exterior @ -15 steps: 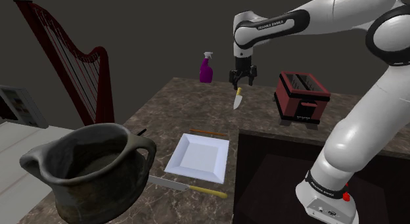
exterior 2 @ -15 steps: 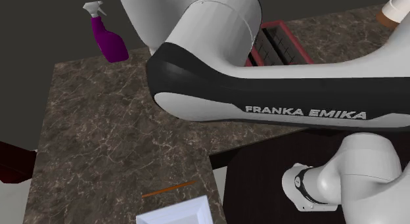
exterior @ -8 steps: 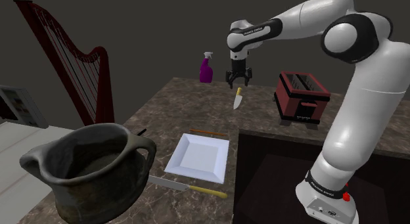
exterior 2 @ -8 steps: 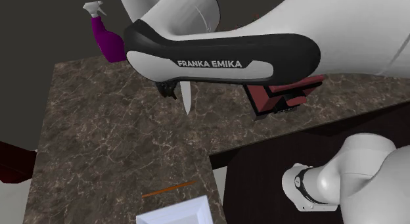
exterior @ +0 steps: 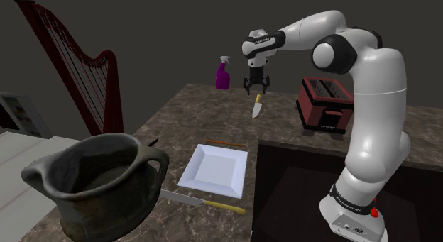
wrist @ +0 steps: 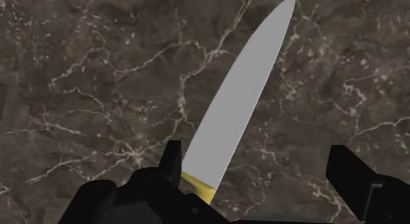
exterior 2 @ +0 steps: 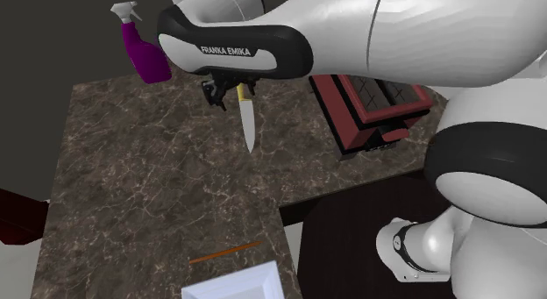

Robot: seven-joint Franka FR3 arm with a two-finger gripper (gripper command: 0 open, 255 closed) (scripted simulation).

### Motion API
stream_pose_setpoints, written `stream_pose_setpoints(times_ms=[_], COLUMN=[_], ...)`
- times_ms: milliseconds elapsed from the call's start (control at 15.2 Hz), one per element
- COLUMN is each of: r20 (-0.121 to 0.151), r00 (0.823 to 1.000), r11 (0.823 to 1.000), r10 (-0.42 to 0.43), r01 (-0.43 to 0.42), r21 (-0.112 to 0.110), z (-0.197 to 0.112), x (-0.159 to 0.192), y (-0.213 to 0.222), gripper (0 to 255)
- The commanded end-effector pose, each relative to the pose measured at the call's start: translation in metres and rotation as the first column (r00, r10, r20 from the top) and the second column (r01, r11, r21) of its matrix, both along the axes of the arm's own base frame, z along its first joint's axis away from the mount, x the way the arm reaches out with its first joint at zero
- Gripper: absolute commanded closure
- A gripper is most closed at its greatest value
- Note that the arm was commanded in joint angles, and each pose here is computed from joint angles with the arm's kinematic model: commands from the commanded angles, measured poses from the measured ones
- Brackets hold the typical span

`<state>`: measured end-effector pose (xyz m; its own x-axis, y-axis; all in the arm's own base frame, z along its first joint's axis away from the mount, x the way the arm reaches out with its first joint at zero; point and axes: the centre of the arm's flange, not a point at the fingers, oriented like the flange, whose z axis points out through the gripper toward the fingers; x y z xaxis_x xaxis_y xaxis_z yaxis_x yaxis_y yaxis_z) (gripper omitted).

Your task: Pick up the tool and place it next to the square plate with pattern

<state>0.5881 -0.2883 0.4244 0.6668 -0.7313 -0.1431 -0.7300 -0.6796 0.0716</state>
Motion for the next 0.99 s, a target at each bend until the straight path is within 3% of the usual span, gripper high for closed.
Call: stream_pose_setpoints(times_ms=[0, 396, 924], r20=[-0.002, -0.013, -0.014], r00=[0.999, 0.984, 0.983], r11=[0.999, 0.983, 0.982], r10=[-0.045, -0.179, -0.185], r01=[0.045, 0.179, 0.185], r21=[0.007, 0.025, 0.025], z=[-0.012, -0.046, -0.087], x=[0.01, 0.033, 0.028], y=[-0.025, -0.099, -0.097], gripper=[0, 0, 0])
